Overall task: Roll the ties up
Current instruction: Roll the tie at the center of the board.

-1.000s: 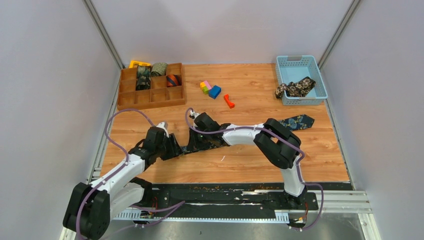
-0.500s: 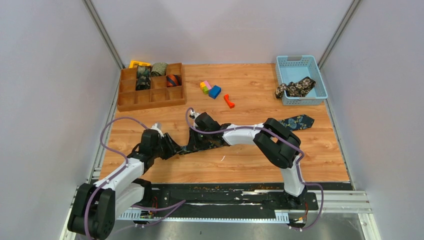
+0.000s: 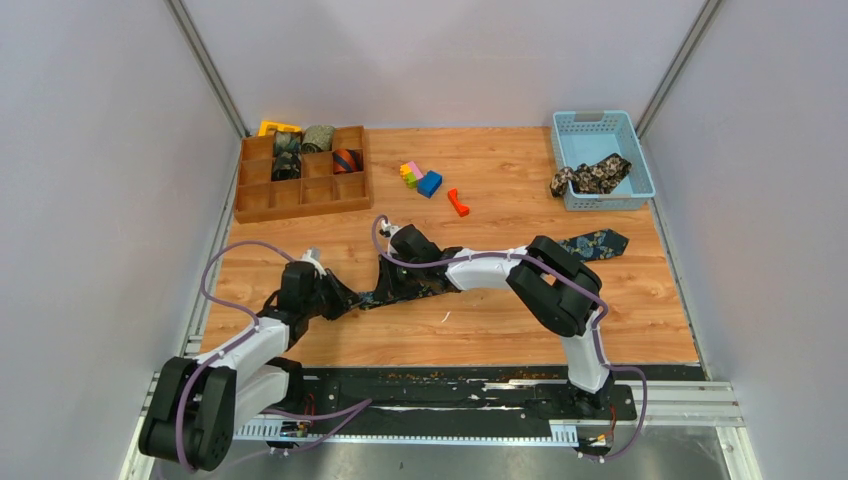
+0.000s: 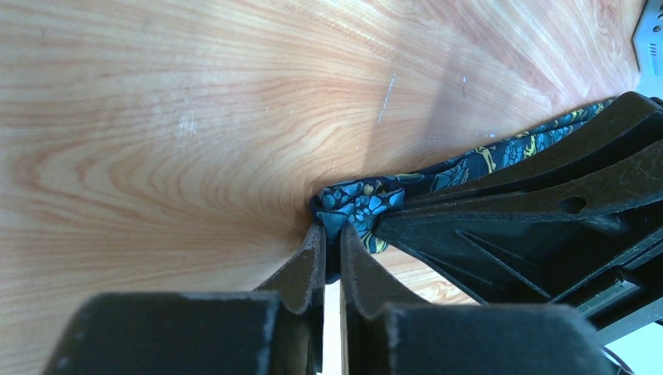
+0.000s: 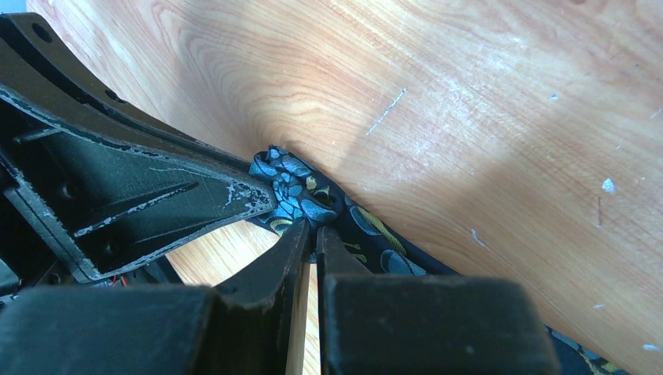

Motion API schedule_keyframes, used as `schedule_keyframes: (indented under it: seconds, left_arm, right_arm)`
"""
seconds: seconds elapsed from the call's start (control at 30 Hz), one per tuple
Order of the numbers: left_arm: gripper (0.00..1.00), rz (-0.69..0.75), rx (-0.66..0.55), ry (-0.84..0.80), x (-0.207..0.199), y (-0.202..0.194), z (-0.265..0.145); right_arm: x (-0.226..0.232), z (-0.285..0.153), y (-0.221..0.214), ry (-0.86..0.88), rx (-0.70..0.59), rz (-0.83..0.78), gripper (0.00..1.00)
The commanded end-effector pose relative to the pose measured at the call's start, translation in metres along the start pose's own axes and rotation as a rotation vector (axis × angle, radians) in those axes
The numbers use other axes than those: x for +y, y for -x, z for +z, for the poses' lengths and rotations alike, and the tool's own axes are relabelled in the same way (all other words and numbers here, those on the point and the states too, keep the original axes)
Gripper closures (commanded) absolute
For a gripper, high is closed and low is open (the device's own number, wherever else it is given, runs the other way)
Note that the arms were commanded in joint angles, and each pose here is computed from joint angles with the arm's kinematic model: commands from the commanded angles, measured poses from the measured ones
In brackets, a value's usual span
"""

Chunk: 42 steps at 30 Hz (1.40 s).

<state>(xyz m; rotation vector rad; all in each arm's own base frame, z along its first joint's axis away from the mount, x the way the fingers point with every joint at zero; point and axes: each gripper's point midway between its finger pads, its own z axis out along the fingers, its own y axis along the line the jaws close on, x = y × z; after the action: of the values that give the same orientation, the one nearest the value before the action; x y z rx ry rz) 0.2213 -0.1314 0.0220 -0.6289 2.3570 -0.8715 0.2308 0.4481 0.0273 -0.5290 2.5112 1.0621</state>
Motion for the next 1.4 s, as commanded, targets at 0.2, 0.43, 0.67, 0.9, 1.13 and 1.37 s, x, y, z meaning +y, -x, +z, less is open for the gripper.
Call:
schedule_keyframes:
  seconds: [0.2, 0.43, 0.67, 0.9, 1.13, 1.37]
  left_arm:
    - [1.0, 0.105, 0.018, 0.037, 0.003, 0.005, -0.001]
    - [1.0, 0.166, 0.001, 0.118, 0.008, 0.015, -0.014]
    - [1.0, 0.198, -0.014, 0.154, 0.004, 0.024, -0.023]
    - [1.0, 0.223, -0.021, 0.176, 0.001, 0.031, -0.029]
    - [1.0, 0.232, -0.018, 0.177, -0.004, 0.034, -0.033]
    - [1.0, 0.241, -0.012, 0.173, -0.007, 0.034, -0.035]
  right_arm:
    - [-0.008, -0.009, 0.001, -0.079, 0.034, -0.028, 0.77]
    - [0.025, -0.034, 0.032, -0.048, -0.008, -0.083, 0.7]
    - [0.04, -0.036, 0.03, -0.022, -0.002, -0.106, 0.76]
    - [0.052, -0.016, 0.029, 0.003, 0.019, -0.124, 0.85]
    - [0.05, 0.003, 0.027, 0.012, 0.043, -0.116, 0.91]
    - [0.047, 0.016, 0.022, 0.019, 0.068, -0.106, 0.92]
